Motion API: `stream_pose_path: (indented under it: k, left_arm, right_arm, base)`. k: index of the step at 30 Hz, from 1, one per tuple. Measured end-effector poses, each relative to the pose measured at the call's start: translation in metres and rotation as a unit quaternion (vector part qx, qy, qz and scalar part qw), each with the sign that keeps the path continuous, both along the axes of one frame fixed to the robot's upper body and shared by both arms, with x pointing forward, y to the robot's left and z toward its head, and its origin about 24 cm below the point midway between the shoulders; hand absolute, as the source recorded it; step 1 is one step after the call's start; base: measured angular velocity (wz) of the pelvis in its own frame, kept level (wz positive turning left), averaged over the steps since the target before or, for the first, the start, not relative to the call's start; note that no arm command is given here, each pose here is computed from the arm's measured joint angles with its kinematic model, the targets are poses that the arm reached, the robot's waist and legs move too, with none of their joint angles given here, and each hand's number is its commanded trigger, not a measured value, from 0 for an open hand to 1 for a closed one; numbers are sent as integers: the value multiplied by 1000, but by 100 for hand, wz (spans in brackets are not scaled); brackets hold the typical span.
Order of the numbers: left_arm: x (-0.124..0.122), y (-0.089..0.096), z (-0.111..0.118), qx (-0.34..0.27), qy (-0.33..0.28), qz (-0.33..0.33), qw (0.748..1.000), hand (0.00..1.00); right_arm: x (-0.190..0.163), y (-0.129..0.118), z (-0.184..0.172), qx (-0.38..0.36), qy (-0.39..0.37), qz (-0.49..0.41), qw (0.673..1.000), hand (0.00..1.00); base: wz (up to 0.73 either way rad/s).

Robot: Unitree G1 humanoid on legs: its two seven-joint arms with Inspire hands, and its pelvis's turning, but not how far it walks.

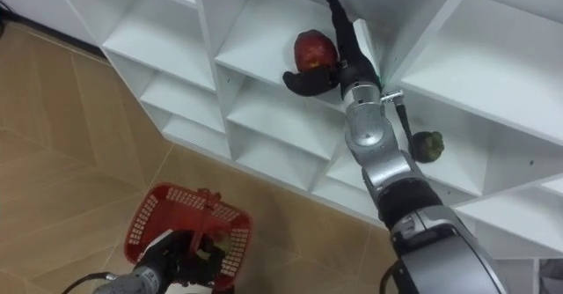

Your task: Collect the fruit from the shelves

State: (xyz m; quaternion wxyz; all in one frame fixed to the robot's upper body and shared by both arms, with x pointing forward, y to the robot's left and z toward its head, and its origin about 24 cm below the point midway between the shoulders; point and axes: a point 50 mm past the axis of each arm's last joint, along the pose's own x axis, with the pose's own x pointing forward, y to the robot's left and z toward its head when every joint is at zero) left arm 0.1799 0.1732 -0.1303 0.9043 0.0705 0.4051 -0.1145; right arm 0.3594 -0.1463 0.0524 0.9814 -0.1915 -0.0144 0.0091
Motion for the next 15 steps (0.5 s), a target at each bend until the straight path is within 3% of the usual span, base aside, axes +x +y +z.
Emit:
stream_pose_path:
  k: [8,9,10,12,15]
  left_arm:
    - [4,-1,2,1,-4,-5,1000,100]
    - [4,-2,2,2,-4,-8,1000,100]
    - [3,-2,1,3,-2,-13,1000,100]
    - [3,-3,1,3,-2,-14,1000,100]
    - [4,-3,1,3,-3,-14,1000,100]
  right_arm:
    - [1,-2,-1,1,6,2,1000,0]
    - [1,-2,-1,1,7,1,1000,30]
    - [1,-2,-2,-1,10,2,1000,45]
    - [3,-4,-2,-4,14,2,1000,100]
    - [4,-8,-3,-9,21,-3,1000,100]
  base:
    - [0]
    - [0]
    - [0]
    - [0]
    - [0]
